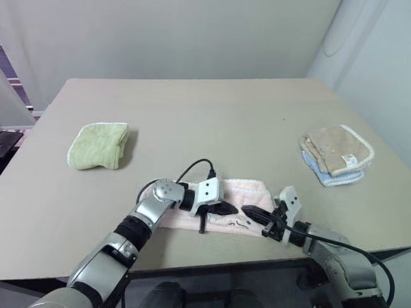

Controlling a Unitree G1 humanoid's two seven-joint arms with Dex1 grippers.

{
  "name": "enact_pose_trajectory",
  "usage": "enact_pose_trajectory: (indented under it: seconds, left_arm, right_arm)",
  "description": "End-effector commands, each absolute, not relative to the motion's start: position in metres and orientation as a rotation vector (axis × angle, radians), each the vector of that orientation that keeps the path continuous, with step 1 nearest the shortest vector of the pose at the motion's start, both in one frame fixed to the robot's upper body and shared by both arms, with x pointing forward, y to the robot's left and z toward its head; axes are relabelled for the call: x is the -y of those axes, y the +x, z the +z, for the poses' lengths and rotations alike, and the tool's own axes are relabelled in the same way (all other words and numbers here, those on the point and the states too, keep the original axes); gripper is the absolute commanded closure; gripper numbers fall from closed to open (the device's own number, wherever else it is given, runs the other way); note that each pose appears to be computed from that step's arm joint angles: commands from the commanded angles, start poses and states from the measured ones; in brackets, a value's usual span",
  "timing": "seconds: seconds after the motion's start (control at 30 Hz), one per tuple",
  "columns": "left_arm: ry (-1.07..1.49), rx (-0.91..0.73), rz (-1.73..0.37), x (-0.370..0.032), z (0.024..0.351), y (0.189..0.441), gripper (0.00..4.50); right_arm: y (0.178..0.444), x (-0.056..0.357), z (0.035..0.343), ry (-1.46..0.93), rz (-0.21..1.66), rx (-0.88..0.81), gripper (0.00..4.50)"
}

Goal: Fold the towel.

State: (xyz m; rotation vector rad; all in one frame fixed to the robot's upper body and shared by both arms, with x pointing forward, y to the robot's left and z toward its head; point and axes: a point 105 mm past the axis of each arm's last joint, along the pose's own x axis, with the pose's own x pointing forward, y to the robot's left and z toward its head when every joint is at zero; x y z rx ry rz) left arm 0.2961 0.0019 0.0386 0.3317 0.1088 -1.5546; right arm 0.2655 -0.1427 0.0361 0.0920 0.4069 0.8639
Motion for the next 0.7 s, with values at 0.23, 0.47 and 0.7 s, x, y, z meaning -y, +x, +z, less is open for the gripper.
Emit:
enact_pose_trajectory:
  seconds: [0.23,0.47,0.7]
  left_arm:
    - [0.039,-0.032,-1.519,-0.048,0.12,0.311,2.84]
    - [-0.045,-0.152,-1.311,-0.131,0.146,0.316,0.29]
    - [-0.099,-0.418,-1.063,-0.216,0.117,0.286,0.03]
  right_arm:
    - [0.272,0.139,0.092,0.18,0.904,-0.236,4.5]
    - [0.27,0.127,0.113,0.281,0.977,-0.275,4.5]
    - [0.274,0.115,0.135,0.299,1.022,-0.267,4.5]
